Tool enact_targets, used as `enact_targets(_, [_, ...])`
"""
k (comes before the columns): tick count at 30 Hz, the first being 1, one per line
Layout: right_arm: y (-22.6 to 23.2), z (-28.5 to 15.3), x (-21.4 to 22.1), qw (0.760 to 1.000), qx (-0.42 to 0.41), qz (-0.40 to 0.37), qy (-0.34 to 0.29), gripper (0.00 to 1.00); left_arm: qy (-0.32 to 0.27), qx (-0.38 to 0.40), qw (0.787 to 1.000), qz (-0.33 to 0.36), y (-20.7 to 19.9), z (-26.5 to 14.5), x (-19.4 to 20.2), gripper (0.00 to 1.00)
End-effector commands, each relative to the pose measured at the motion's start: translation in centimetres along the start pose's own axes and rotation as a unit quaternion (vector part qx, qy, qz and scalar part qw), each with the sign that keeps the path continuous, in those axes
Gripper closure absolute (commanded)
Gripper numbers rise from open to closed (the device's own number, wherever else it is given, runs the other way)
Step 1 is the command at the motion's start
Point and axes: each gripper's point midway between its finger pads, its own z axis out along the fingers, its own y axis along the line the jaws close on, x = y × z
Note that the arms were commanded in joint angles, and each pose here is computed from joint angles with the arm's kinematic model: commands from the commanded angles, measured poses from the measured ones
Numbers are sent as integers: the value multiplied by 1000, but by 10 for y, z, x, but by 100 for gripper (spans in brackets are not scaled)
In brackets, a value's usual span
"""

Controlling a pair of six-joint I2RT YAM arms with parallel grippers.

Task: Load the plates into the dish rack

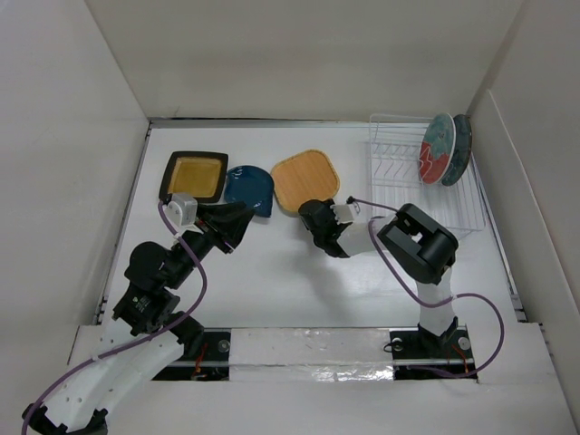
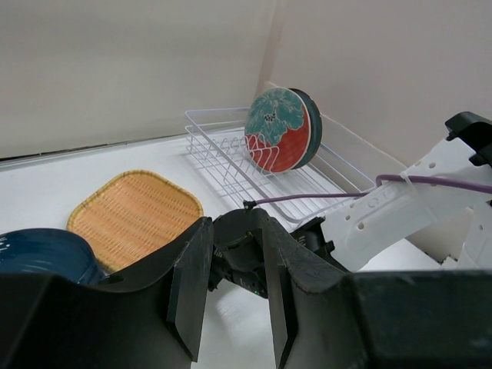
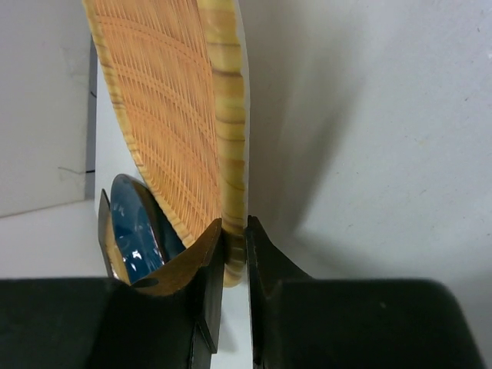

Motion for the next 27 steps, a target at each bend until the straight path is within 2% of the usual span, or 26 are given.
enact_targets(1, [11,-8,-13,998,-11,-36,-50,100,-24,21,999,-2,-10,1,-15,71])
enact_targets(8, [56,-39,-52,986,-39,-95,-131,100,-19,18,1000,-1,-9,3,-12,71])
enact_targets(13, [88,-68,-85,964,-47,-162,-204,100,-15,21,1000,-1,-9,4,-10,71])
enact_targets(15, [103,-78,-92,959,-61,-166,-220,100,-15,21,1000,-1,-9,4,-10,71])
enact_targets(16, [108,-82,-97,952,-63,-196,-228,100,-14,20,1000,-2,-9,5,-9,71])
enact_targets(18, [131,-96,-107,950,-100,-182,-234,100,-12,20,1000,-2,-9,5,-9,71])
enact_targets(19, [135,-101,-112,941,-103,-212,-241,100,-12,21,1000,-2,-9,5,-8,71])
enact_targets(27, [199,-159,-152,914,-178,-244,-270,100,-15,19,1000,0,-9,4,-11,71])
